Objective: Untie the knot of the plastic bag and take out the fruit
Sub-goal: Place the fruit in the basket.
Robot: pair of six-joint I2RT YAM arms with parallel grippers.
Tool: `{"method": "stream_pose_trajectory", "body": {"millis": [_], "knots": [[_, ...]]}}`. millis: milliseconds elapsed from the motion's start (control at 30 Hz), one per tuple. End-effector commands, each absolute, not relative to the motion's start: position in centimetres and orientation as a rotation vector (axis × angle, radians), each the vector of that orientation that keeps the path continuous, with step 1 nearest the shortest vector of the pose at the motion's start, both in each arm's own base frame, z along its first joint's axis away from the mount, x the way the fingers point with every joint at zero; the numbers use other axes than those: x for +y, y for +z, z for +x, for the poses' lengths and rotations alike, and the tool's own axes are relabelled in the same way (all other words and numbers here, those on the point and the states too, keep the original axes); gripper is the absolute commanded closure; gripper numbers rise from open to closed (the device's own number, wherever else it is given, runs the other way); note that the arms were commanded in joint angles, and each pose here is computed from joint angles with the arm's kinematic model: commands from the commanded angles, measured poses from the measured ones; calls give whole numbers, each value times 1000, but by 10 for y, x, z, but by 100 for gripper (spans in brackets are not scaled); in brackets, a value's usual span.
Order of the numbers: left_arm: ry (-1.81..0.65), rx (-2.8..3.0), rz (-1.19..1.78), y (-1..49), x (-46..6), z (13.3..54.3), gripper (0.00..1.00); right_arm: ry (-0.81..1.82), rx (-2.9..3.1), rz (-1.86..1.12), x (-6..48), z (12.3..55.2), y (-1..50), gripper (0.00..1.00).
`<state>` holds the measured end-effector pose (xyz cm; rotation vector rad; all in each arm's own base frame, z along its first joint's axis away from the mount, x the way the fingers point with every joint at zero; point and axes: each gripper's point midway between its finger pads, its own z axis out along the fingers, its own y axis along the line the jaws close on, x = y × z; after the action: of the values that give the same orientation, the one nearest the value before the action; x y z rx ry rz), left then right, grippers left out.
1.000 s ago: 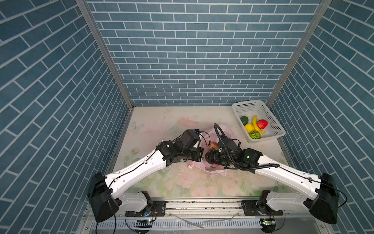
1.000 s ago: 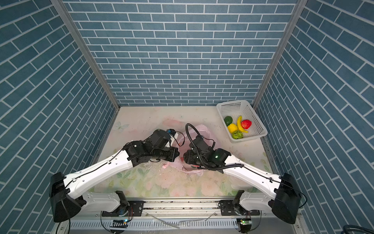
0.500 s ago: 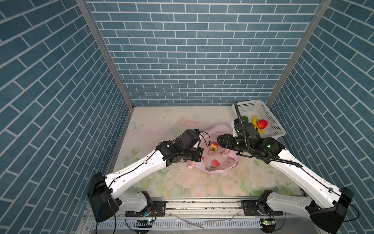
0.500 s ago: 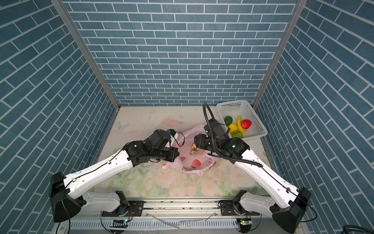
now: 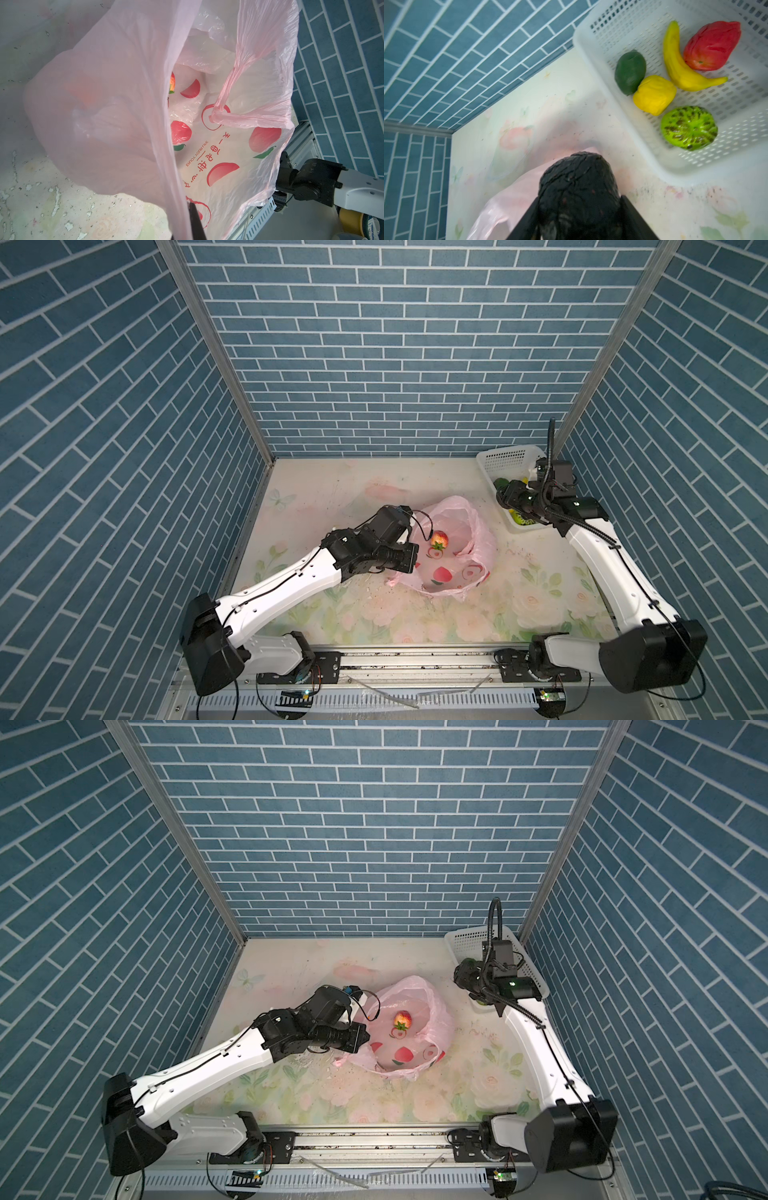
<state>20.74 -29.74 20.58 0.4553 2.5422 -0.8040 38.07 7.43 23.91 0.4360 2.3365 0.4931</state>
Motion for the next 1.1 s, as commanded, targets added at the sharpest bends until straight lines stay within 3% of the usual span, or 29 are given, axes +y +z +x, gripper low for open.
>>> {"method": "stream_pose_trajectory", "body": {"millis": [0,333,400,467,533,633,1067], "knots": [[-851,2529,467,207,-299,203,100,502,2286,395,60,422,238,56],[-866,2562,511,191,-303,188,100,385,2272,533,-14,517,195,56],[-869,2567,513,189,-303,185,100,359,2281,551,-25,528,189,52],[-871,2570,502,187,-302,184,100,349,2292,571,-32,535,182,41],[-878,2570,498,186,-302,183,100,334,2304,583,-38,539,177,28],[-878,2567,493,186,-301,182,100,330,2308,589,-39,539,175,21],[-885,2550,488,189,-302,184,100,400,2319,562,-22,510,193,19]]}}
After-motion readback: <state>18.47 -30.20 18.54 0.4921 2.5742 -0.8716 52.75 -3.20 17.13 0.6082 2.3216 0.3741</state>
